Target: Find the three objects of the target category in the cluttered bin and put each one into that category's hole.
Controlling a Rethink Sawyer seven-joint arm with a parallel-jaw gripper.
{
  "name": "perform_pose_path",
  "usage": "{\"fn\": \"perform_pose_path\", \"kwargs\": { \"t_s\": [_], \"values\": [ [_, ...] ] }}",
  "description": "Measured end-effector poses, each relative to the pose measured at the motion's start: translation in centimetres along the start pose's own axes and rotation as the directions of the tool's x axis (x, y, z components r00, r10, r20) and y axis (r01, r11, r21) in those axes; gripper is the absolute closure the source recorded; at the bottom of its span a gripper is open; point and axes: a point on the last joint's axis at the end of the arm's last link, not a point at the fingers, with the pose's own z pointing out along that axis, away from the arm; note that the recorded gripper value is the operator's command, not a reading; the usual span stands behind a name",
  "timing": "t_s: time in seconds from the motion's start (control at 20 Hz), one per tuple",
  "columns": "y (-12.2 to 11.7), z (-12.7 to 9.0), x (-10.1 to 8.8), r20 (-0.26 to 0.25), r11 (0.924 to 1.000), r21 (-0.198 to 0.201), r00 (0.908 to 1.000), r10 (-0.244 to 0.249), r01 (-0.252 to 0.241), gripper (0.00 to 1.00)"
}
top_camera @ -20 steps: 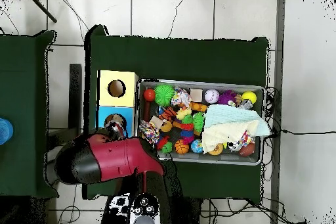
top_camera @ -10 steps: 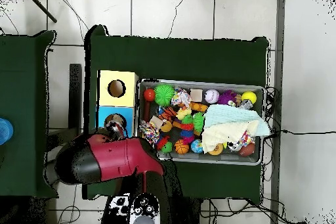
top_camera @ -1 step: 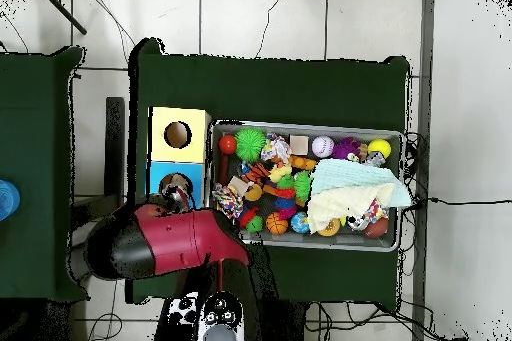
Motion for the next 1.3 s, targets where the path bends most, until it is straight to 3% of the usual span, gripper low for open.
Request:
{"fn": "perform_pose_path", "kwargs": {
  "t_s": [1.25,1.3],
  "values": [
    [0.3,1.5,-1.6,0.044,0.9998,0.014,0.9989,-0.014,0.014,1.00],
    [0.3,1.5,-1.8,0.053,0.9998,0.017,0.9985,-0.014,0.013,0.00]
  ]
}}
